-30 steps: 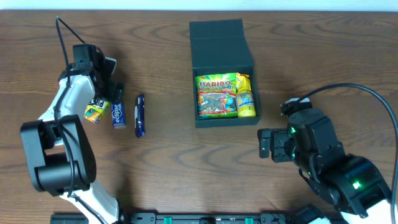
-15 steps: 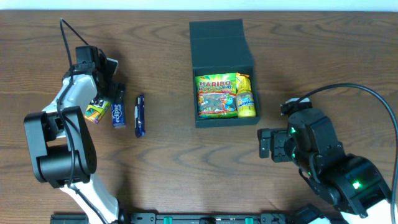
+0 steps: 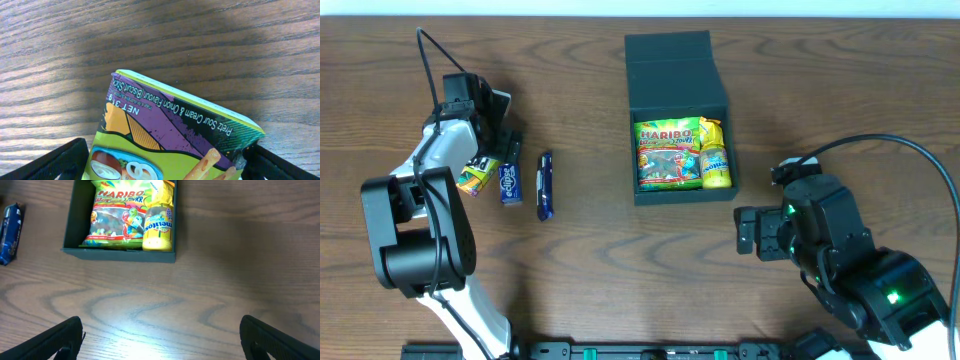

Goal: Pack container
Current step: 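Lift the Pretz box with the left gripper and carry it to the box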

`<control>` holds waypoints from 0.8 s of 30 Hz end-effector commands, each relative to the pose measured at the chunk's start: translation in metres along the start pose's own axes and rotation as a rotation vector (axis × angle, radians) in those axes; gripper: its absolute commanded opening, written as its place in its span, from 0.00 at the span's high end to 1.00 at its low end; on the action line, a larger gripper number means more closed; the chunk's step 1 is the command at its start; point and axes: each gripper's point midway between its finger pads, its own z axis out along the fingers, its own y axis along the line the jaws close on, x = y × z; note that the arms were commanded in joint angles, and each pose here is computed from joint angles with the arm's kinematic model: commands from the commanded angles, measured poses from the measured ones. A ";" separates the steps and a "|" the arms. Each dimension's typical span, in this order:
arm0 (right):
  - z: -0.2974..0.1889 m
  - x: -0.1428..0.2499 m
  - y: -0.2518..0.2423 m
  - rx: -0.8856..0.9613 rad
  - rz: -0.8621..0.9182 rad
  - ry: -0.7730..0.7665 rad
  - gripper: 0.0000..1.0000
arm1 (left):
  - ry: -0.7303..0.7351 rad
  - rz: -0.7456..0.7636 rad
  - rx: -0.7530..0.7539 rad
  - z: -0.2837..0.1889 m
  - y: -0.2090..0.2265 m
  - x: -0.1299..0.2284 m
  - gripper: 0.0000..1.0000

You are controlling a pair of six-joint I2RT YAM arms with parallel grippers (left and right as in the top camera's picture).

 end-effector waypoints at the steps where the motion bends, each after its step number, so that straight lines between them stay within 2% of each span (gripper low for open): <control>1: -0.003 -0.003 -0.002 0.004 -0.007 -0.012 0.01 | 0.022 -0.005 0.019 0.008 -0.005 0.007 0.04; 9: -0.003 -0.003 -0.002 0.004 -0.007 -0.012 0.01 | 0.050 -0.035 0.030 0.017 -0.008 0.015 0.04; 11: -0.003 -0.003 -0.002 0.004 -0.007 -0.012 0.01 | 0.052 -0.035 0.029 0.017 -0.008 0.015 0.00; 12: -0.003 -0.003 -0.002 0.004 -0.007 -0.012 0.01 | 0.054 -0.035 0.023 0.017 -0.007 0.015 0.08; 15: -0.003 -0.003 -0.002 0.004 -0.007 -0.012 0.01 | 0.055 -0.035 0.019 0.017 -0.006 0.015 0.17; 18: -0.003 -0.003 -0.002 0.004 -0.007 -0.012 0.01 | 0.054 -0.042 0.003 0.016 -0.003 0.014 0.21; 24: -0.003 -0.003 -0.002 0.004 -0.007 -0.012 0.01 | 0.039 -0.111 -0.104 0.005 0.021 0.000 0.19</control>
